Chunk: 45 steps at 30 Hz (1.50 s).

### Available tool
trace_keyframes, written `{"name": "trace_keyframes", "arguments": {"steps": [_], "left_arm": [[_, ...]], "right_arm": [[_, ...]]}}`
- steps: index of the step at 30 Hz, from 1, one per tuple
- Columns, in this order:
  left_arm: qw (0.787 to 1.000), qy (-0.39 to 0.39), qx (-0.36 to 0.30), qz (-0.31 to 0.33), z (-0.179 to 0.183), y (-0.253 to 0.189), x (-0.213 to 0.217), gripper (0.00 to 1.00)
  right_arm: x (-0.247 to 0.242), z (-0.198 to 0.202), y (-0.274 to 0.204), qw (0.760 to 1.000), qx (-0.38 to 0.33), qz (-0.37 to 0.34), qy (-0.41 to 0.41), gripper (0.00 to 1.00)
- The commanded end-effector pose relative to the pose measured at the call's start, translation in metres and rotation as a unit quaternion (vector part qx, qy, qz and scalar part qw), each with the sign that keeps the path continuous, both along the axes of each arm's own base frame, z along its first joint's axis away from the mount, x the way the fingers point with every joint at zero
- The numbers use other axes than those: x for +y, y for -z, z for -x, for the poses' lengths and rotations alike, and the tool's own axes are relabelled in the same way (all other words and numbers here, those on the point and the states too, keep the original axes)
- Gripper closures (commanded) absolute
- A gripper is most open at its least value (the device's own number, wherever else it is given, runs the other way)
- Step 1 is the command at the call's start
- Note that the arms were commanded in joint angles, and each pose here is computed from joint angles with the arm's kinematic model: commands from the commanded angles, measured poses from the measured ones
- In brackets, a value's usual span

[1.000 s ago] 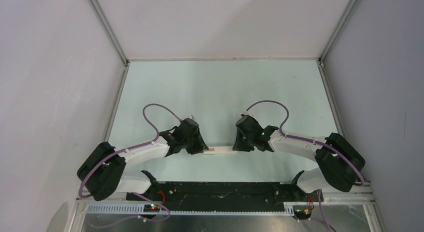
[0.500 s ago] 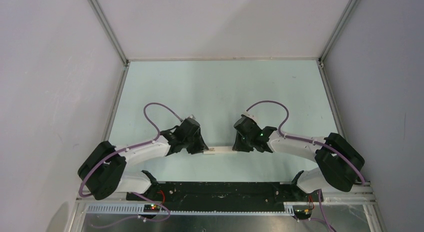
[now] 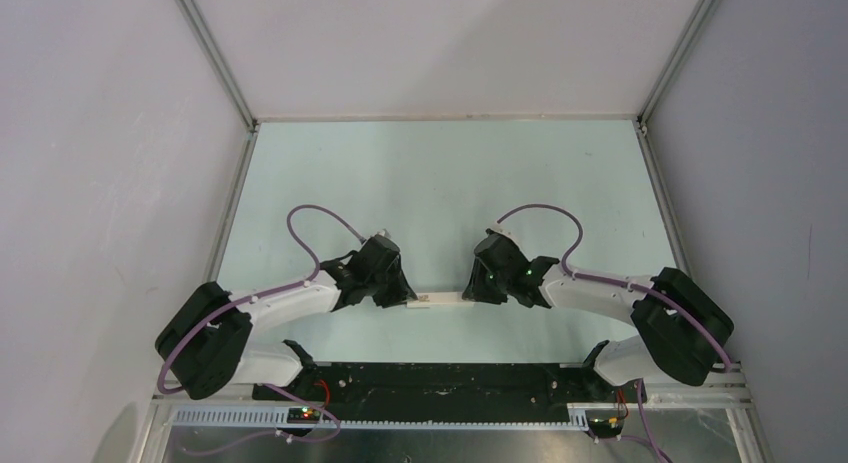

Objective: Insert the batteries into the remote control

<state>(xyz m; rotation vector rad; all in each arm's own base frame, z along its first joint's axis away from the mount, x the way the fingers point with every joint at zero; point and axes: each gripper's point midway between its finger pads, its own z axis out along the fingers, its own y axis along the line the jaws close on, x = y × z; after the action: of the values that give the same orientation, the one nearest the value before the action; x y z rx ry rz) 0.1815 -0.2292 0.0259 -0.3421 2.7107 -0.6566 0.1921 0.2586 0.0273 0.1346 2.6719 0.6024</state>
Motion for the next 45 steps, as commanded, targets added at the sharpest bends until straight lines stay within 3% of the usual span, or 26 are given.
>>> {"name": "trace_keyframes", "arguments": {"steps": [1,8,17,24,37,42,44,45], "left_arm": [[0.996,0.030,0.058,-0.061,0.036,0.035,0.022,0.87],[0.997,0.030,0.059,-0.050,0.035,0.031,0.016,0.88],[0.997,0.034,0.061,-0.027,0.035,0.022,0.007,0.89],[0.998,0.026,0.057,-0.020,0.032,0.018,0.004,0.93],[0.999,0.008,0.043,-0.009,0.020,0.010,-0.004,0.99],[0.999,0.008,0.038,-0.014,0.018,0.011,-0.003,1.00],[0.999,0.007,0.032,-0.018,0.017,0.011,0.000,0.97],[0.999,0.006,0.028,-0.018,0.017,0.010,0.002,0.94]], "right_arm": [[-0.029,0.032,0.048,0.996,0.061,0.068,-0.013,0.71],[-0.028,0.039,0.055,0.994,0.061,0.084,-0.011,0.75],[-0.022,0.046,0.068,0.993,0.039,0.112,-0.005,0.73],[-0.015,0.060,0.082,0.991,0.046,0.121,-0.017,0.78],[0.001,0.075,0.079,0.992,0.050,0.100,-0.063,0.86],[-0.002,0.070,0.071,0.992,0.041,0.100,-0.059,0.85],[-0.007,0.063,0.064,0.993,0.035,0.099,-0.053,0.79],[-0.007,0.055,0.055,0.995,0.025,0.089,-0.044,0.72]]}}
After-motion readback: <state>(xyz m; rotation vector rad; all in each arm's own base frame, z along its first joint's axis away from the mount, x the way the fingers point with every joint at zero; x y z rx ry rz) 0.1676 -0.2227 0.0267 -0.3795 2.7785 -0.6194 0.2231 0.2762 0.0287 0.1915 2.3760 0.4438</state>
